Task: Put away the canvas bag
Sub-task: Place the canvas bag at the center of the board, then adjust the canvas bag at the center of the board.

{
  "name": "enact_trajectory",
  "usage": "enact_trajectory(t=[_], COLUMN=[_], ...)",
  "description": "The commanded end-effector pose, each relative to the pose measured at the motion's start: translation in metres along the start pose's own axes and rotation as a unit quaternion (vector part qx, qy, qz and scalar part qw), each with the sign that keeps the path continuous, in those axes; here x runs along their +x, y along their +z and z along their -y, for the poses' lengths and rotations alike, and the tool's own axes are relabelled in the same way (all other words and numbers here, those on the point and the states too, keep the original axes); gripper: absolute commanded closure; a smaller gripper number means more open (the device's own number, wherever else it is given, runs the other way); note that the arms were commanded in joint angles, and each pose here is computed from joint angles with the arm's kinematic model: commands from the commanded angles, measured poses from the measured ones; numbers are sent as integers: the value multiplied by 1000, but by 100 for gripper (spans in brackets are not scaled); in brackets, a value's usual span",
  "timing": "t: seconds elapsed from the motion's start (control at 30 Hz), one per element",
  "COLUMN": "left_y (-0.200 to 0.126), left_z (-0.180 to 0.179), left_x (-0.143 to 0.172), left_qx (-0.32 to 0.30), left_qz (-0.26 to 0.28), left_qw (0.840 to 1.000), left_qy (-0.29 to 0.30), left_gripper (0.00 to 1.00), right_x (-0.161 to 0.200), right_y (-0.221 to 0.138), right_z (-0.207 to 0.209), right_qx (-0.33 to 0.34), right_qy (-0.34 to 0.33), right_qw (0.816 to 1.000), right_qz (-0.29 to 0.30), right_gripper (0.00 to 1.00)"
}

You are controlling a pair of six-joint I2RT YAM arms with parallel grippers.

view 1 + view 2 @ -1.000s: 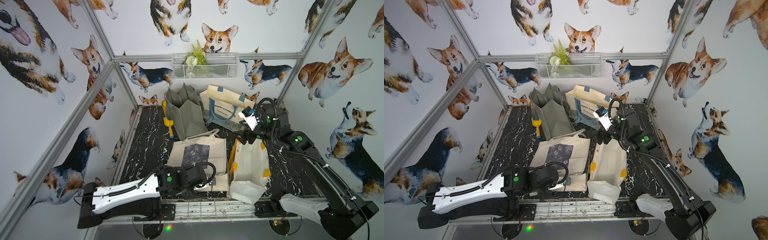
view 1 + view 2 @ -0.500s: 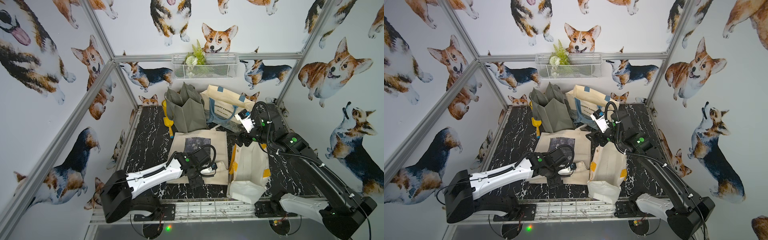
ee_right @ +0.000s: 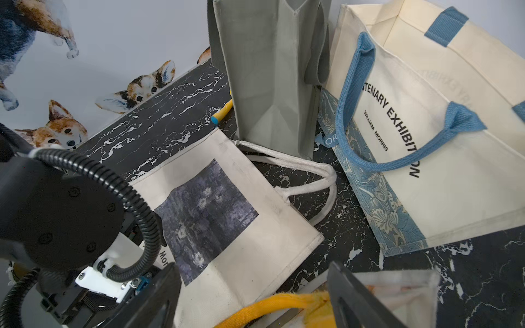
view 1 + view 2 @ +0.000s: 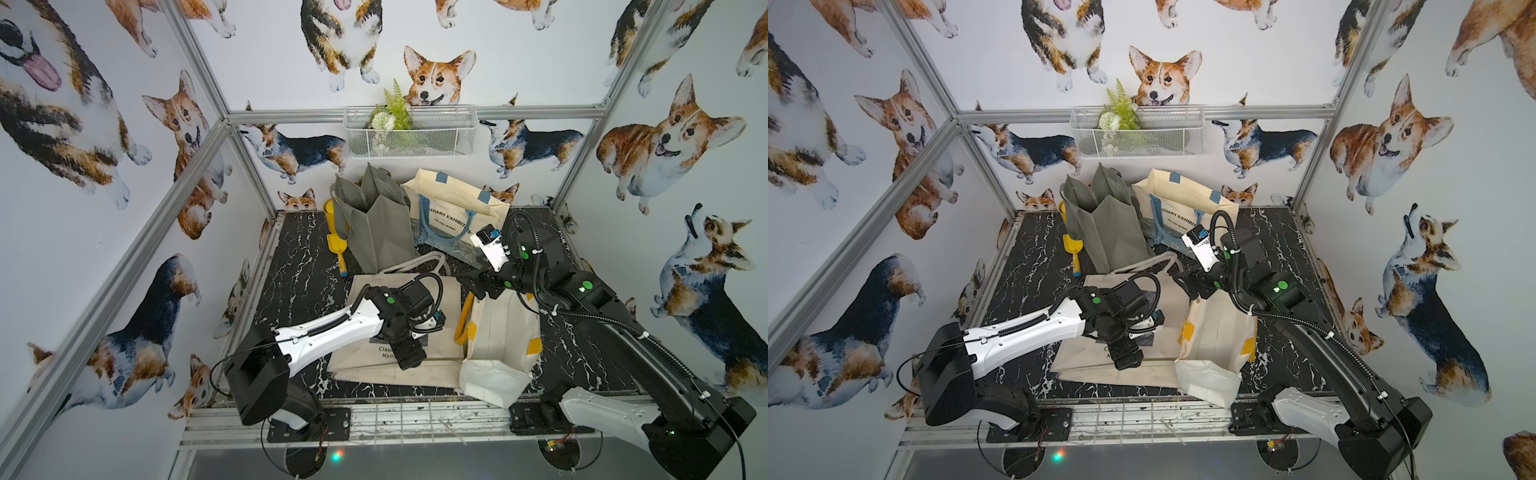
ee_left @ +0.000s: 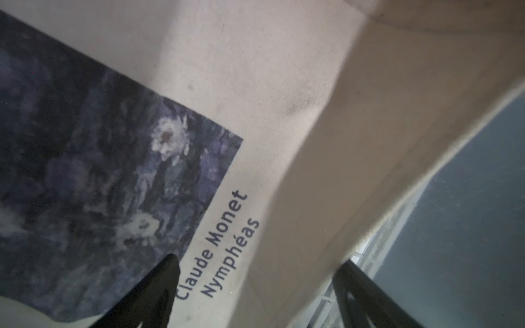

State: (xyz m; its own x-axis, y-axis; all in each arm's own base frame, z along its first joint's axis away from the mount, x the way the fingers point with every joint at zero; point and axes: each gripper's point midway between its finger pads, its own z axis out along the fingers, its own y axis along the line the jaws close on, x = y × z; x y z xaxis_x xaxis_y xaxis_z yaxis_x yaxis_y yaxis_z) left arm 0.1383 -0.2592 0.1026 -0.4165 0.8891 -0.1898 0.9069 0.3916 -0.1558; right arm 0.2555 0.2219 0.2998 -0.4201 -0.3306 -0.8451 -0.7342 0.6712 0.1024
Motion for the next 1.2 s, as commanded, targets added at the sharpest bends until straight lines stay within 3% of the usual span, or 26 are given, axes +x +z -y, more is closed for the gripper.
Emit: enact_trajectory(t=[0.0,0.13,0.23,0.4,0.53,0.73,0.9,1.0,1.17], left_y=[-6,-32,-63,-109,-95,-70,-67,-55,-32], left_z=[6,-1,-18,-75,-114,-170,-200,-213,-234], left_x=[15,-6,-14,-4,23,61,69,76,71], left_qx=[11,13,14,-11,-14,-21,-75,-95,-82], left_qz=[-23,64,130,222,203,206,229,215,219], left_qw=[999,994,980,930,900,837,826,825,817], left_qy=[-47,-92,-150,-291,-387,-507,-510,-513,-527], left_gripper=[13,12,11,10,10,9,5,2,1], right_x=[-3,-4,-5,-6,5,19,35,44,49], right_y=[2,1,-1,3,28,65,101,121,145], right_z=[-3,-2,-4,-27,-40,-62,-75,-79,-81], right_qx=[-8,-5,0,-11,-9,0,1,7,17], right_qy=[3,10,9,-6,5,16,17,9,-2], right_qw=[1000,1000,1000,1000,999,997,993,991,990], right_qz=[7,6,3,-15,-47,-79,-113,-131,-142], right_gripper=[17,17,17,17,17,18,18,18,18])
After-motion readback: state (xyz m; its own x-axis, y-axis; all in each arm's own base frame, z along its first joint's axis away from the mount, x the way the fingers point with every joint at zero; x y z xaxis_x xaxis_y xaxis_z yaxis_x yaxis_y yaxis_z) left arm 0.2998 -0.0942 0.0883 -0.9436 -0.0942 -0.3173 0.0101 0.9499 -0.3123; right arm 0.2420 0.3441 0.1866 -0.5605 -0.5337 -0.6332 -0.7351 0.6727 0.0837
